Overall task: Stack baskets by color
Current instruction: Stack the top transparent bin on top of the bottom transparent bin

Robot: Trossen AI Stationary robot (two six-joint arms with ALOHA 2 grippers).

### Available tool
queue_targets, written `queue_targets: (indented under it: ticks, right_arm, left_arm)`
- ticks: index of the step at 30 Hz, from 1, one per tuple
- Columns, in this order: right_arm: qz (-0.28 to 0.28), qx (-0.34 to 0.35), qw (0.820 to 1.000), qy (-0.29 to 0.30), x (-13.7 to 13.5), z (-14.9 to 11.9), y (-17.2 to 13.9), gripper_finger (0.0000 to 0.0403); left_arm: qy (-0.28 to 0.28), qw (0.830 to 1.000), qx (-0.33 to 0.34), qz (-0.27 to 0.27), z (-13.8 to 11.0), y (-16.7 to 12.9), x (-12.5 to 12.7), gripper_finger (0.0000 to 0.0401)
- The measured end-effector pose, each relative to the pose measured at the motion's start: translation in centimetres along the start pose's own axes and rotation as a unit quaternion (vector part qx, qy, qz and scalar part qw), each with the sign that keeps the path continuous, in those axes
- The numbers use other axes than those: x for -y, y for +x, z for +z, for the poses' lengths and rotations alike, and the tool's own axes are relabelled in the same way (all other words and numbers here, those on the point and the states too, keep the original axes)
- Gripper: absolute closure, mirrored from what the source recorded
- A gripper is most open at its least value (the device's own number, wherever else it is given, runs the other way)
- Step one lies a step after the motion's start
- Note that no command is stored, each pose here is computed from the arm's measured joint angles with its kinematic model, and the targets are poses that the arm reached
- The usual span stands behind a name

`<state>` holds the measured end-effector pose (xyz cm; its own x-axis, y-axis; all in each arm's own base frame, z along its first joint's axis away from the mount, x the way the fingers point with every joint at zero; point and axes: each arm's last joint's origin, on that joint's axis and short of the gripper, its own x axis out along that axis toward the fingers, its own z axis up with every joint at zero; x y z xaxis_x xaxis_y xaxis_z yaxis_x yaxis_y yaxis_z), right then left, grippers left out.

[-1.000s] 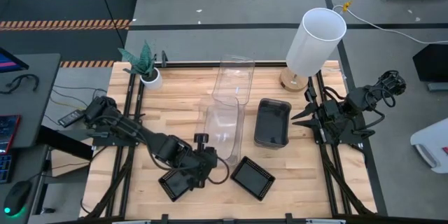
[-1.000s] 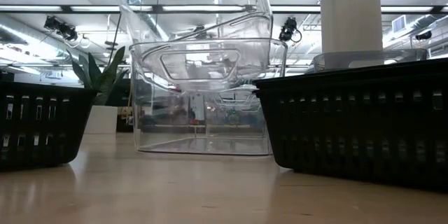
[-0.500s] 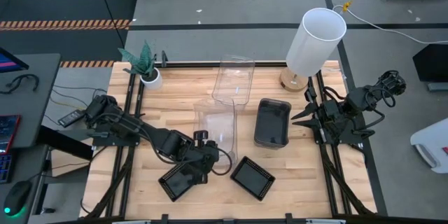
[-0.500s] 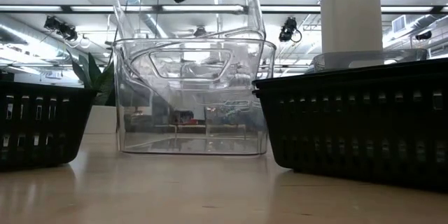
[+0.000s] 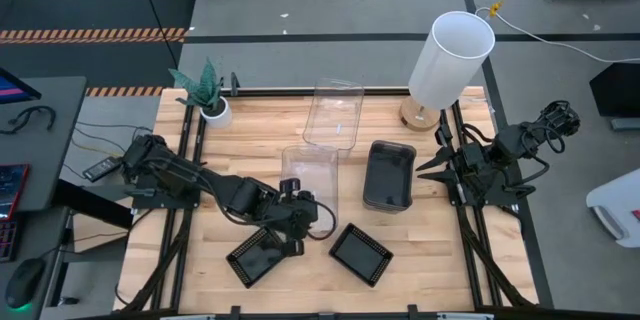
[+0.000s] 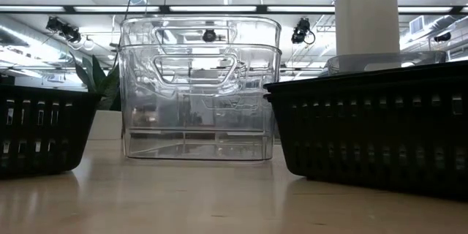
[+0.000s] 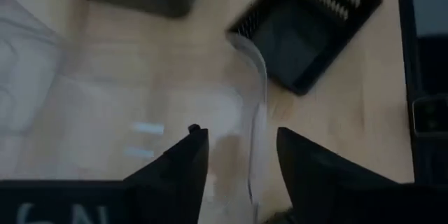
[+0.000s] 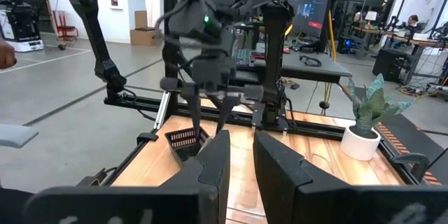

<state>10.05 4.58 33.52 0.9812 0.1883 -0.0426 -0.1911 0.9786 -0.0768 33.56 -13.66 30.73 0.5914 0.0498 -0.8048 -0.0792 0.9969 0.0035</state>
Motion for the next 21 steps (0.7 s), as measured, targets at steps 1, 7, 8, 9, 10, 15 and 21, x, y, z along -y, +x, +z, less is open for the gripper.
queue_targets:
  ticks: [1,7,8,9,10,15,21]
  right_arm:
    - [0.000,0.000,1.000,0.000,0.0,0.0,0.0,0.0332]
    - [0.000,0.000,1.000,0.000,0.0,0.0,0.0,0.0332]
    - [0.000,0.000,1.000,0.000,0.0,0.0,0.0,0.0332]
    - [0.000,0.000,1.000,0.000,0.0,0.0,0.0,0.0332]
    - [0.000,0.000,1.000,0.000,0.0,0.0,0.0,0.0332]
    - [0.000,0.000,1.000,-0.006,0.0,0.0,0.0,0.0332]
    - [0.000,-0.003,1.000,-0.010,0.0,0.0,0.0,0.0332]
  left_arm:
    - [-0.004,1.000,0.013,0.011,0.4,-0.3,-0.2,0.0224]
    - [-0.033,0.995,0.034,0.084,1.9,0.3,-3.7,0.0244]
    - [-0.039,0.995,0.033,0.089,2.2,0.5,-4.5,0.0248]
    - [-0.044,0.994,0.034,0.096,2.4,0.6,-5.3,0.0253]
    - [-0.051,0.993,0.033,0.103,2.7,0.8,-6.2,0.0257]
    - [-0.089,0.987,0.035,0.128,3.7,1.8,-10.7,0.0270]
    - [-0.107,0.983,0.051,0.141,4.9,5.3,-14.6,0.0249]
